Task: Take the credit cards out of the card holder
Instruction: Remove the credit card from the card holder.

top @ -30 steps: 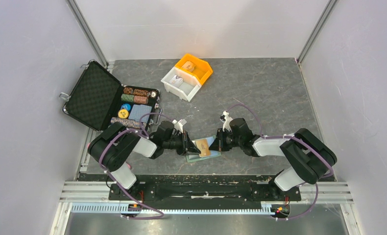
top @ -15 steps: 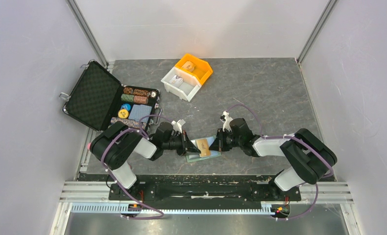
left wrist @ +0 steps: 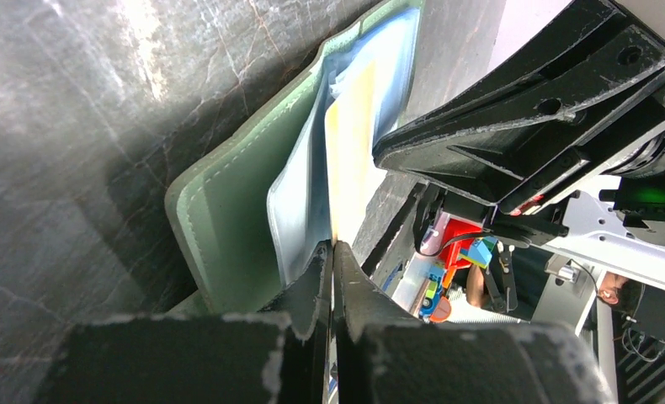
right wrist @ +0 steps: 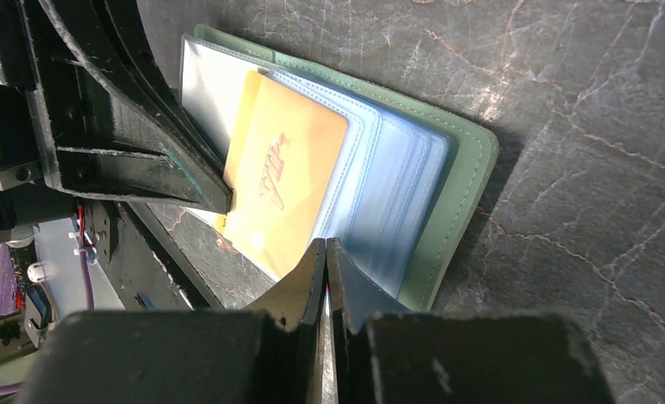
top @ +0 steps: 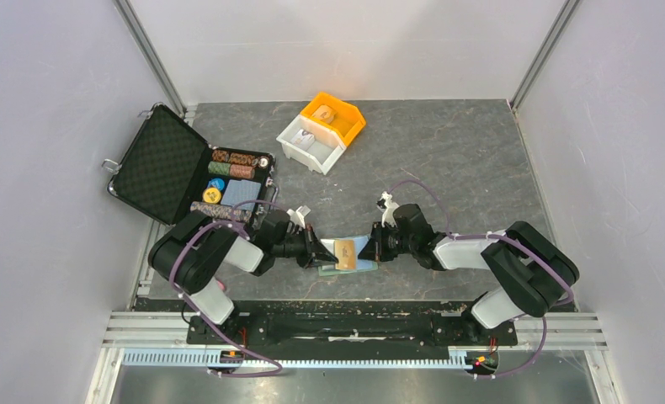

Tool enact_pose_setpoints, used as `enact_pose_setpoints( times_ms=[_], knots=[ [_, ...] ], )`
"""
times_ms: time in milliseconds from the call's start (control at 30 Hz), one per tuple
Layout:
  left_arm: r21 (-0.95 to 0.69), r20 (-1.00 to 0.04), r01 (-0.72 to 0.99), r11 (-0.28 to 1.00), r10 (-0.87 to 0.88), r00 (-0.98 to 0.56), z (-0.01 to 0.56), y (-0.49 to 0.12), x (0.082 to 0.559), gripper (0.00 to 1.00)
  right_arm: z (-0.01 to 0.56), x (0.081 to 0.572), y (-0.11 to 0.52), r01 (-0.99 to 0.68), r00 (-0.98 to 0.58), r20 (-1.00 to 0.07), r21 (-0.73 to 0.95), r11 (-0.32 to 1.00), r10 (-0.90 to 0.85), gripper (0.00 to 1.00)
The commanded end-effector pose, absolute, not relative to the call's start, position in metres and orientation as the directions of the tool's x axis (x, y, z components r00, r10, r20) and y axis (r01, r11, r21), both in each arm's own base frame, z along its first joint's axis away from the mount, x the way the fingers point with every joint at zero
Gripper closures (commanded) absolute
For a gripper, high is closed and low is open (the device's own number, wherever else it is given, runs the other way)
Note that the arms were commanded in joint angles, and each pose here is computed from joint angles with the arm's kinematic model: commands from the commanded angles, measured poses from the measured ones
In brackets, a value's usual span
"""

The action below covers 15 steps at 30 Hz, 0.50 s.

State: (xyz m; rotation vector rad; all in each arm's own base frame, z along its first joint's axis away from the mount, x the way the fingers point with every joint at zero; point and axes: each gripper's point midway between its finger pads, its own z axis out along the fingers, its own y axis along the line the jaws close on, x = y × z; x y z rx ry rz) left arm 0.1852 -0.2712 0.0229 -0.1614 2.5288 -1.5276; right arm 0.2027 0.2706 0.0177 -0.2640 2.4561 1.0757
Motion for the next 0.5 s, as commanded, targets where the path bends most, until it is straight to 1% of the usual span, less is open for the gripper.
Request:
enact_pose_setpoints(
  times_ms=[0, 200, 367, 467],
  knots=[
    [-0.863, -0.127, 0.012, 0.505, -0.194, -0.973, 0.0202, -0.2617, 0.1852, 0.98, -0.0114, 0.1896, 0.2464, -0.294, -0.909, -0.415, 0.568, 0.769, -0.041, 0.96],
    [-0.865, -0.114, -0.004, 0.502, -0.204, -0.972, 0.0216, -0.2622, 0.186, 0.98, -0.0077, 0.1921, 0.2492, -0.308, -0.904, -0.425, 0.57, 0.762, -0.048, 0.96],
    [-0.886, -0.085, -0.016, 0.464, -0.196, -0.977, 0.0259, -0.2675, 0.1847, 0.97, -0.0048, 0.194, 0.2508, -0.32, -0.899, -0.434, 0.569, 0.757, -0.053, 0.95],
    [-0.89, -0.084, -0.021, 0.456, -0.208, -0.974, 0.0273, -0.2671, 0.1854, 0.98, -0.0051, 0.1944, 0.2504, -0.32, -0.899, -0.435, 0.567, 0.76, -0.053, 0.95]
  ],
)
